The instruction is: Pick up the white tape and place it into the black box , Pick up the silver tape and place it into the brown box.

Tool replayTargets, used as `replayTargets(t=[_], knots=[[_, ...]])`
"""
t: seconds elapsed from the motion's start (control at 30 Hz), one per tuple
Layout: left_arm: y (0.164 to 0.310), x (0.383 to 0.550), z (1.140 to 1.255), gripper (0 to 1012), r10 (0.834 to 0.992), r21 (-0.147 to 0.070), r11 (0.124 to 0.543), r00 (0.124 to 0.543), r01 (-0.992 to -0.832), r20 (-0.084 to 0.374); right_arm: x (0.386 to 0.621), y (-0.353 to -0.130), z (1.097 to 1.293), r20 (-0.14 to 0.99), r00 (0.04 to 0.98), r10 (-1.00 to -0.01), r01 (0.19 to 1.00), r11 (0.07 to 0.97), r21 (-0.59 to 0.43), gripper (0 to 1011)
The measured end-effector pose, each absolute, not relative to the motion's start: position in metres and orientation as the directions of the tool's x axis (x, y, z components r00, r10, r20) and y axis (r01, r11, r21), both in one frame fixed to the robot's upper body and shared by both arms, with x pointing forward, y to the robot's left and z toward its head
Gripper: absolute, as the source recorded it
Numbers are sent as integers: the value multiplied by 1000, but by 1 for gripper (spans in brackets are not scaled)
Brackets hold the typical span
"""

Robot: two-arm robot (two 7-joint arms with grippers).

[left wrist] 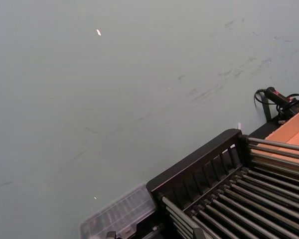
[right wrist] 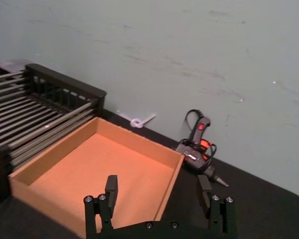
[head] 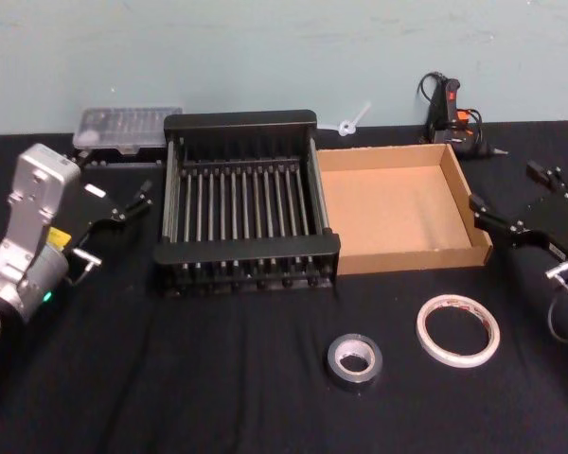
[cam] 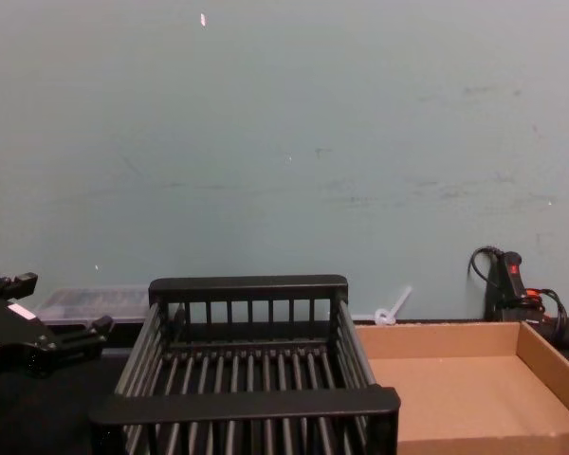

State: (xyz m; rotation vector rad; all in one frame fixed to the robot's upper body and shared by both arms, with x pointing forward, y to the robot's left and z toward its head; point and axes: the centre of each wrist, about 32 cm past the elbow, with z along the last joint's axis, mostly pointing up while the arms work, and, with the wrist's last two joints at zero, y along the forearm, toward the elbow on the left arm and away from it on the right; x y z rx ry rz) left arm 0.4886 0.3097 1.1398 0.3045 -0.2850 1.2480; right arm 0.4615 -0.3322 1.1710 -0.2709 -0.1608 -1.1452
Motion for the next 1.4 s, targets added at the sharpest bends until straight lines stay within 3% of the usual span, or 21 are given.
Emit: replayTargets(t=[0.37,0.83,1.4], knots=[[310,489,1140,1001,880,70,287,292,-955,374,433,-340,1187,224,477,-850,876,438,-204,1002],[310,489,1140,1001,880,70,287,292,-955,374,409,-345,1185,186,534,-825,824,458,-334,1002],[310,489,1140,1001,880,70,287,292,-955,374,420,-336,1169,156,546,-823,773,422,-474,1002]])
